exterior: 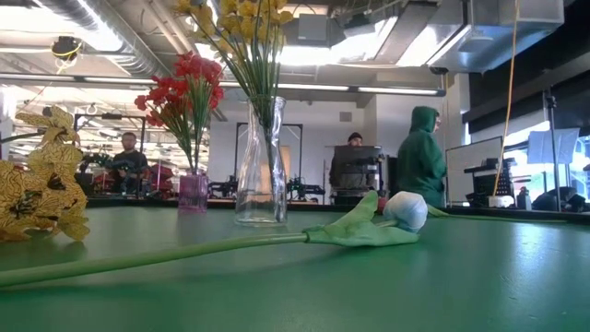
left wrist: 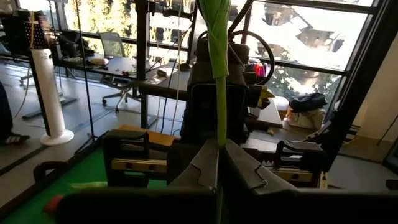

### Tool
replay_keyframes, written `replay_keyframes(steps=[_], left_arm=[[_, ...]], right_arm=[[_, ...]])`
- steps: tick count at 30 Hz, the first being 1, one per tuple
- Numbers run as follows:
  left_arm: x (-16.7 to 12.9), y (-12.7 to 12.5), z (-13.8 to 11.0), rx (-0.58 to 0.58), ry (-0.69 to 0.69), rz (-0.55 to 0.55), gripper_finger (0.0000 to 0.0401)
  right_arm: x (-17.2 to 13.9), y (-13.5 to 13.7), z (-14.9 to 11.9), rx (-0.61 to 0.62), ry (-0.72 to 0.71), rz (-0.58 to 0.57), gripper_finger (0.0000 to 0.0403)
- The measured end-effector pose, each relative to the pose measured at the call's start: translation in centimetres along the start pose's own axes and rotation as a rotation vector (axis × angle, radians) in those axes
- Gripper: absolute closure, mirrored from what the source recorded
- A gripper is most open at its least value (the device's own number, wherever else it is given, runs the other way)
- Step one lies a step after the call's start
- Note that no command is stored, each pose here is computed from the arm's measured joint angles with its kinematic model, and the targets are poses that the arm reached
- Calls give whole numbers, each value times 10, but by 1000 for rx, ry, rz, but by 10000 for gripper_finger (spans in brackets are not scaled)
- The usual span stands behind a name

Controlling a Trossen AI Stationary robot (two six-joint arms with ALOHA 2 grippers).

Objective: Sort flowers into vase by color
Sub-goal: Put the top white tulip into the transparent vase

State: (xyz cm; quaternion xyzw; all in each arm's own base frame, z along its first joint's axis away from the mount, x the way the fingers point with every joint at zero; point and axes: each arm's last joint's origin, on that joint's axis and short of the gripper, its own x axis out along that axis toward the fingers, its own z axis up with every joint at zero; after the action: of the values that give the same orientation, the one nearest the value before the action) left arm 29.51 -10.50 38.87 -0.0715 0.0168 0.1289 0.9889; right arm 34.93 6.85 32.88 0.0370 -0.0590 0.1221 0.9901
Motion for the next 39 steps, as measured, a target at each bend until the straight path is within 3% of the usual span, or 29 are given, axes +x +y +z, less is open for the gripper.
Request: replay_keyframes(steps=[4, 13, 17, 22, 27, 31, 34, 39], left_arm=[[-1, -1, 0, -3, -3, 22, 385], [-21, -12, 3, 98, -17, 65, 301], [-45, -19, 10, 126, -36, 123, 274], [-83, -28, 6, 179, 2, 200, 265], [-110, -35, -21, 192, 47, 256, 264], [-116, -29, -61, 187, 55, 311, 264], [-117, -24, -86, 143, 58, 322, 264], [-114, -13, -114, 80, 83, 338, 264]], right_arm=[[-4, 0, 4, -13, 18, -13, 399], [-23, 2, 26, -55, 35, -47, 401], [-34, 2, 35, -78, 41, -77, 401], [-53, 2, 18, -94, 65, -95, 402], [-77, 0, -20, -73, -88, -96, 402], [-92, -6, -47, -97, -174, -213, 403], [-93, -10, -58, -130, -190, -251, 403], [-79, -15, -62, -164, -200, -207, 403]])
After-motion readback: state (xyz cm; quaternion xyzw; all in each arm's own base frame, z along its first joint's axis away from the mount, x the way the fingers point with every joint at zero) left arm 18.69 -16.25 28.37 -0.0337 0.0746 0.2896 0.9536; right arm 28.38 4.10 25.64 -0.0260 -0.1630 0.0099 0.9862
